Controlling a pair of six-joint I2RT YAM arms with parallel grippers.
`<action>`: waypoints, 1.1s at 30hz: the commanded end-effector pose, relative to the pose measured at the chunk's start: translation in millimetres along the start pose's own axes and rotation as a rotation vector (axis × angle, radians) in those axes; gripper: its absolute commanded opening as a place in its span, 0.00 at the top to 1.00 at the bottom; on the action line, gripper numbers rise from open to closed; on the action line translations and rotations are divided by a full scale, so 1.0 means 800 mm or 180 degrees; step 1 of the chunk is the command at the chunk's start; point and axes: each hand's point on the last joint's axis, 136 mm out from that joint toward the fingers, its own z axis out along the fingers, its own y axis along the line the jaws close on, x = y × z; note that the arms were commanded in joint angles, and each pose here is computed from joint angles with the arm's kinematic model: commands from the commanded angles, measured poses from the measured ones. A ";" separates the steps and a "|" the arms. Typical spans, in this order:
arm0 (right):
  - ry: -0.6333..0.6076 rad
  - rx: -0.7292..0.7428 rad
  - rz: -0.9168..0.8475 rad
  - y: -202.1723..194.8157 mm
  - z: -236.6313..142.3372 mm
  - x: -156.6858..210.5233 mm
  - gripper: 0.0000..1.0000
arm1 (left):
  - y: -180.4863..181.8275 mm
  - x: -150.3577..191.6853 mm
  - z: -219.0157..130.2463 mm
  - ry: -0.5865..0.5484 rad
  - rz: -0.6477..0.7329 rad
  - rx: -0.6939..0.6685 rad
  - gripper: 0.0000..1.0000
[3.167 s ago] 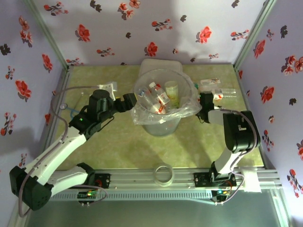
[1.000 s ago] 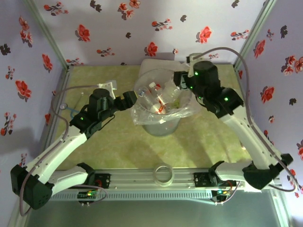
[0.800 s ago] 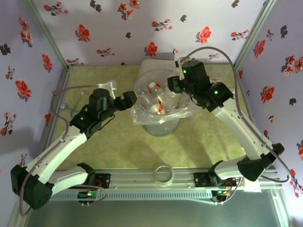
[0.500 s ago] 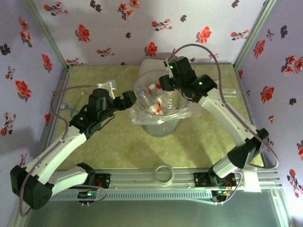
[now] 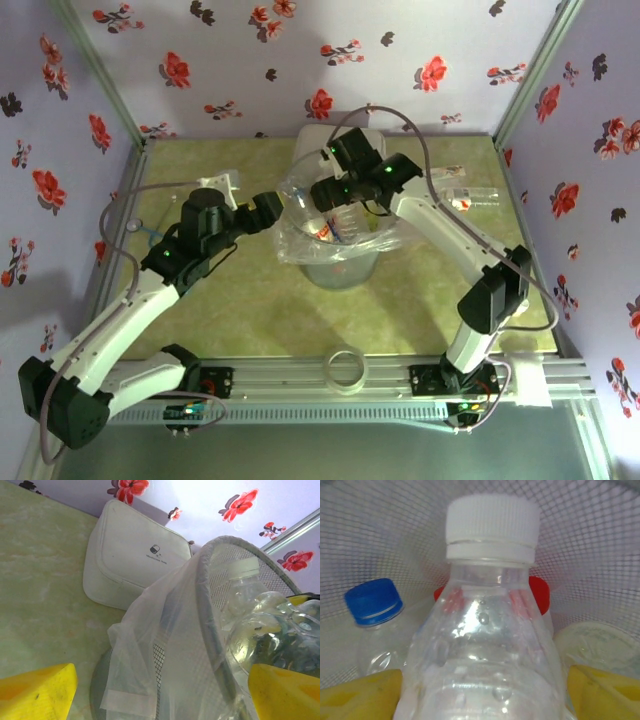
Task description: Put the plastic bottles in the bin
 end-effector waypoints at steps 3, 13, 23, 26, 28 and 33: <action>-0.0506 0.0016 -0.0020 -0.006 -0.095 -0.039 0.11 | 0.002 -0.001 -0.002 -0.0011 0.0080 -0.0006 0.11; -0.0712 0.0262 0.0293 -0.053 -0.126 -0.033 0.22 | -0.026 -0.050 -0.018 -0.0268 0.0294 0.0104 0.11; -0.0669 -0.0287 0.0807 -0.043 -0.089 -0.032 0.48 | -0.051 -0.071 0.032 -0.0188 0.0490 0.0146 0.11; -0.0559 -0.0339 0.0788 -0.035 -0.064 -0.030 0.49 | -0.050 -0.057 0.050 -0.0056 0.0533 0.0136 0.12; -0.0528 -0.0376 0.0799 -0.032 -0.053 -0.029 0.50 | -0.046 -0.045 0.056 0.0030 0.0544 0.0102 0.12; -0.0337 -0.0494 0.0855 -0.022 -0.025 -0.010 0.53 | -0.027 -0.013 0.059 0.0176 0.0462 0.0015 0.11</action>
